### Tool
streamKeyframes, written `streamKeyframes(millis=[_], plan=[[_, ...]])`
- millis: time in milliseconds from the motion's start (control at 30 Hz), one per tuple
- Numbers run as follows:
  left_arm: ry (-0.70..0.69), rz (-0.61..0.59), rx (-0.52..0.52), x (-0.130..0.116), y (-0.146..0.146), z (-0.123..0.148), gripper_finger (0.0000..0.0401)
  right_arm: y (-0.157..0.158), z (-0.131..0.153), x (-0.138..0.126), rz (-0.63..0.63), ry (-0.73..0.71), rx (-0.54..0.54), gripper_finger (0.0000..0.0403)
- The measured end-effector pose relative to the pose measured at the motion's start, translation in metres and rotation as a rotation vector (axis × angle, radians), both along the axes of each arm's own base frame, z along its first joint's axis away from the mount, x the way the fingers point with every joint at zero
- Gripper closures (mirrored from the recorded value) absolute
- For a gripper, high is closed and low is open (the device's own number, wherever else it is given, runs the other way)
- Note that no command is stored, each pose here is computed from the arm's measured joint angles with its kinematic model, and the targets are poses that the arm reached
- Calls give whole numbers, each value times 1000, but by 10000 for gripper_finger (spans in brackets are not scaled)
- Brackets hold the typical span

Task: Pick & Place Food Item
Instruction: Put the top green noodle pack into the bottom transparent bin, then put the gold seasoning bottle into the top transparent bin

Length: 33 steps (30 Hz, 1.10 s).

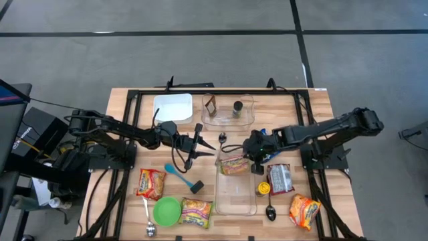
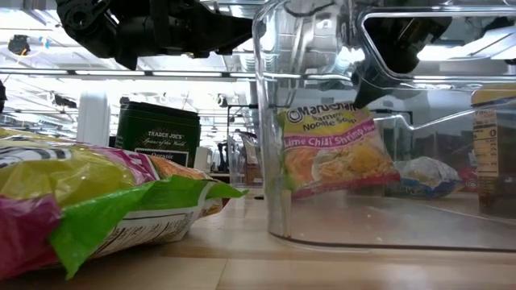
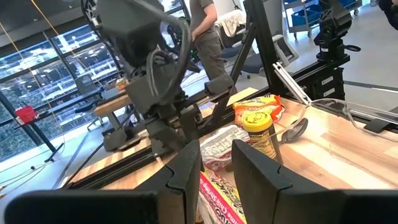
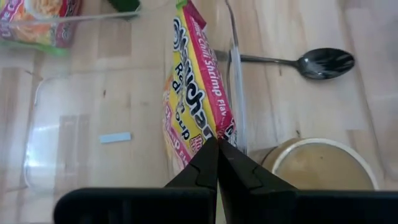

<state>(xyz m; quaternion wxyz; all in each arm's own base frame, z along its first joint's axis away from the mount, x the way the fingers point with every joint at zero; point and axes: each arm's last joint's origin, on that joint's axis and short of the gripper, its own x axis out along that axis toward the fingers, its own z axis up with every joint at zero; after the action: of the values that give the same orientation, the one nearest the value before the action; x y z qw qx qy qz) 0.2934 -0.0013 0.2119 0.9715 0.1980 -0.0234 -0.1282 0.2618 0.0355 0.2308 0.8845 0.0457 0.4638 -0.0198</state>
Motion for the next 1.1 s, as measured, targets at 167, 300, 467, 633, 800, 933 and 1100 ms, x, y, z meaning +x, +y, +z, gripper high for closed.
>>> streamKeyframes(millis=[167,300,467,633,800,933,1100], plan=[[2,0,0,0,0,0,313,7,-3,-1,-9,18,-25,403],[2,0,0,0,0,0,313,10,-4,-1,-7,19,-40,403],[2,0,0,0,0,0,313,11,-3,-2,-3,22,-39,403],[3,0,0,0,0,0,313,9,-5,-4,-11,50,-40,394],[2,0,0,0,0,0,313,8,-5,-5,-17,57,-40,360],[2,0,0,0,0,0,313,8,-5,-5,-17,58,-40,324],[2,0,0,0,0,0,313,7,-2,-7,-2,87,-54,292]])
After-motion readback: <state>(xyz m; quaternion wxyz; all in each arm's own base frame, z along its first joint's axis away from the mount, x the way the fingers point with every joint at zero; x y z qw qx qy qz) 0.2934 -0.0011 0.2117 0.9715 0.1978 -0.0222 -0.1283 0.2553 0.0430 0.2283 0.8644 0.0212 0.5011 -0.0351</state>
